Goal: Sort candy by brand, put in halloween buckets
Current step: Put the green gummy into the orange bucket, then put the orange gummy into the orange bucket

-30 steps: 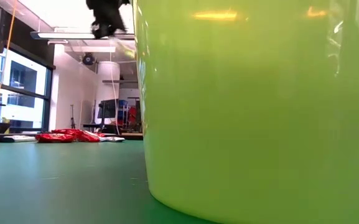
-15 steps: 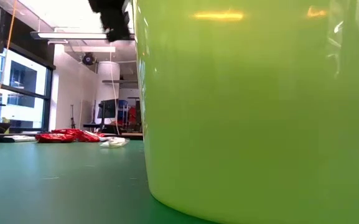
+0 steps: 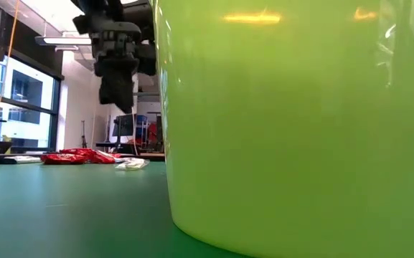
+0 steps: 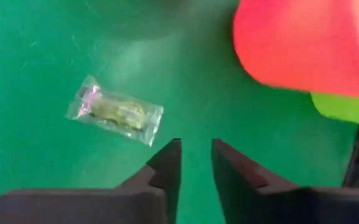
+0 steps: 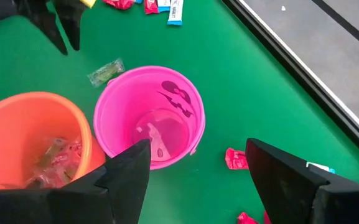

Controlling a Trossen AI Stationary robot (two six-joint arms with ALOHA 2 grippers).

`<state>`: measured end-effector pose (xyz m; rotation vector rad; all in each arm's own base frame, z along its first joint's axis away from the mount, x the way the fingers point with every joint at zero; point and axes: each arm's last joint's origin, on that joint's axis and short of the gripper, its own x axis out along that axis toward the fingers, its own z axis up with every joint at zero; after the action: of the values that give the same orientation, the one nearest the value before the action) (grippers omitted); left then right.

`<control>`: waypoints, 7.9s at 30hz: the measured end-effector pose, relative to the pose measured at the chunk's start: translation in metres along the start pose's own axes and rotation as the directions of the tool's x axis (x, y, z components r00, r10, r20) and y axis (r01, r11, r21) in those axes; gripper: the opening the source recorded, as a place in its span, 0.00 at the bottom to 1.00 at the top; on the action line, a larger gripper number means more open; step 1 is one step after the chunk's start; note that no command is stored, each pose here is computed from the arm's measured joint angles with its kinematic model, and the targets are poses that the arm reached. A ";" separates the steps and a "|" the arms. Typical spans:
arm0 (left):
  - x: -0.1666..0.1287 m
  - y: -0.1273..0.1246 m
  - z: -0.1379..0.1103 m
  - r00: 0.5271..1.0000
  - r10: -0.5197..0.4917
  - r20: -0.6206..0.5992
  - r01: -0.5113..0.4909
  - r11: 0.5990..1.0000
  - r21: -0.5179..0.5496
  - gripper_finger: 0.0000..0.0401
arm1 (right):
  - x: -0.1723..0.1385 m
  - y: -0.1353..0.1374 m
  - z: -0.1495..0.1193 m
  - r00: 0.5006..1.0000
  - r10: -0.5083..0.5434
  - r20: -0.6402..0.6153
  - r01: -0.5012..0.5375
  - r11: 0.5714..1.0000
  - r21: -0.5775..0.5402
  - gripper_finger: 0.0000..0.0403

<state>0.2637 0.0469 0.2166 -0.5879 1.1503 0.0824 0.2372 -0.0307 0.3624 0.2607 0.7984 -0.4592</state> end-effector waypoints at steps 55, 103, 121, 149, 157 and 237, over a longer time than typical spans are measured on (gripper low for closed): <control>-0.050 -0.086 -0.007 0.846 -0.222 0.485 0.085 0.954 0.289 0.00 | 0.000 -0.012 -0.009 0.985 -0.147 -0.086 0.134 0.981 -0.143 0.64; -0.039 0.011 -0.028 0.885 -0.021 0.465 -0.047 0.990 0.133 0.52 | 0.085 -0.122 -0.127 0.753 -0.381 -0.537 0.658 0.396 0.641 0.64; -0.037 0.015 -0.032 0.891 0.072 0.448 -0.113 0.992 0.065 0.52 | 0.138 -0.167 -0.146 0.693 -0.233 -0.683 0.674 0.547 0.497 0.56; -0.039 0.020 -0.030 0.827 0.243 0.508 -0.204 0.970 -0.133 0.52 | 0.022 -0.083 -0.047 0.977 0.193 0.086 -0.209 0.818 0.536 0.02; -0.040 0.021 -0.030 0.805 0.289 0.518 -0.250 0.957 -0.144 0.52 | 0.038 0.003 -0.026 0.804 0.557 0.209 -0.595 0.746 0.299 0.02; -0.103 0.021 -0.037 0.938 0.022 0.346 -0.014 1.000 -0.023 0.00 | 0.052 0.004 0.012 0.959 0.036 -0.282 -0.089 0.980 -0.180 0.64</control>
<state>0.1818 0.0706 0.2883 -0.5553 0.8128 0.2061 0.2784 -0.0477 0.3320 0.1722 1.0995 -0.2854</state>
